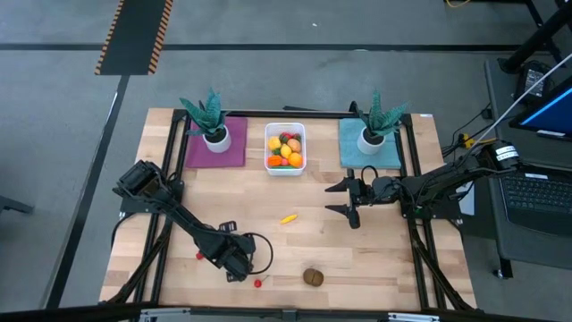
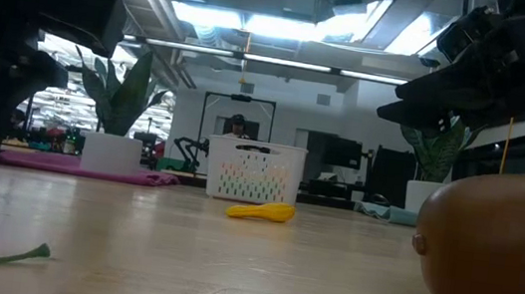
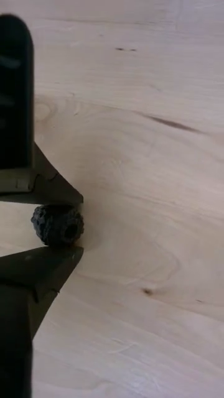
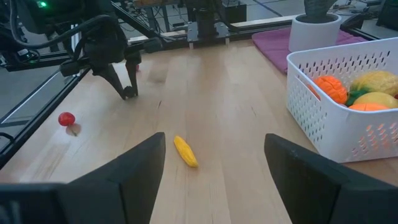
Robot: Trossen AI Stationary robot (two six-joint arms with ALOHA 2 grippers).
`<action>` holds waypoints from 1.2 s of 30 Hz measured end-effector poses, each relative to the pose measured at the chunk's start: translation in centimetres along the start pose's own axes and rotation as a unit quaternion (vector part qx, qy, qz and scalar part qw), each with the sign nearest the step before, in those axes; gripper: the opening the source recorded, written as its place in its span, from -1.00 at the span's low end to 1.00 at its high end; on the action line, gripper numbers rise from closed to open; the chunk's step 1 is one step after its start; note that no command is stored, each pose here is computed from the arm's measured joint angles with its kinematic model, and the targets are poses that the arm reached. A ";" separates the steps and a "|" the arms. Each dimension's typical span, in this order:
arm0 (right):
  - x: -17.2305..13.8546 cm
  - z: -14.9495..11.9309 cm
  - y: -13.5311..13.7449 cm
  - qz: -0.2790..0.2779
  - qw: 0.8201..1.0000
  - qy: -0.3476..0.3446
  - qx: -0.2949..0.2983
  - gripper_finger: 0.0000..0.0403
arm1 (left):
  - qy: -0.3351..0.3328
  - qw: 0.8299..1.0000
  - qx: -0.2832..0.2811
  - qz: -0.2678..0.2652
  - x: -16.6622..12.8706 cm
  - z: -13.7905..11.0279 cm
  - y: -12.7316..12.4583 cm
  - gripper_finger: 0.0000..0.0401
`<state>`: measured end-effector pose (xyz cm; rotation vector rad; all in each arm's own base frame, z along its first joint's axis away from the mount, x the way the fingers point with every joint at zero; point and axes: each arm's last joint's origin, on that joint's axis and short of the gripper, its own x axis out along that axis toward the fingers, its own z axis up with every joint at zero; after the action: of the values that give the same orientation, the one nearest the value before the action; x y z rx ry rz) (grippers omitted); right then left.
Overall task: Pick and placing Produce into tupperware
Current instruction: Put the black raspberry into the white bin
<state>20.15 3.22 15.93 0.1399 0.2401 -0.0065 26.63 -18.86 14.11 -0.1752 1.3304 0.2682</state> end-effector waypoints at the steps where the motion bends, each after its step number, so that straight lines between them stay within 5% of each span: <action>1: 0.0 0.0 0.0 0.000 1.000 0.000 0.000 0.37 | 0.001 1.000 0.000 0.001 0.0 0.0 0.0 -0.58; 23: 0.0 0.0 0.0 0.000 1.000 0.001 0.000 0.37 | 0.041 0.999 0.016 -0.027 -0.3 0.2 0.5 -0.59; 30: 0.0 -0.6 -0.1 -0.006 0.999 0.032 0.006 0.37 | 0.040 0.999 0.024 -0.013 -3.0 0.0 1.9 -0.59; 36: 0.0 -0.7 -0.1 -0.007 0.999 0.037 0.005 0.37 | -0.028 0.997 0.071 -0.017 -5.7 0.4 2.8 -0.59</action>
<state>19.96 3.19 15.23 0.1485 0.3146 -0.0165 24.95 -16.57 19.86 -0.0700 1.2855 0.1475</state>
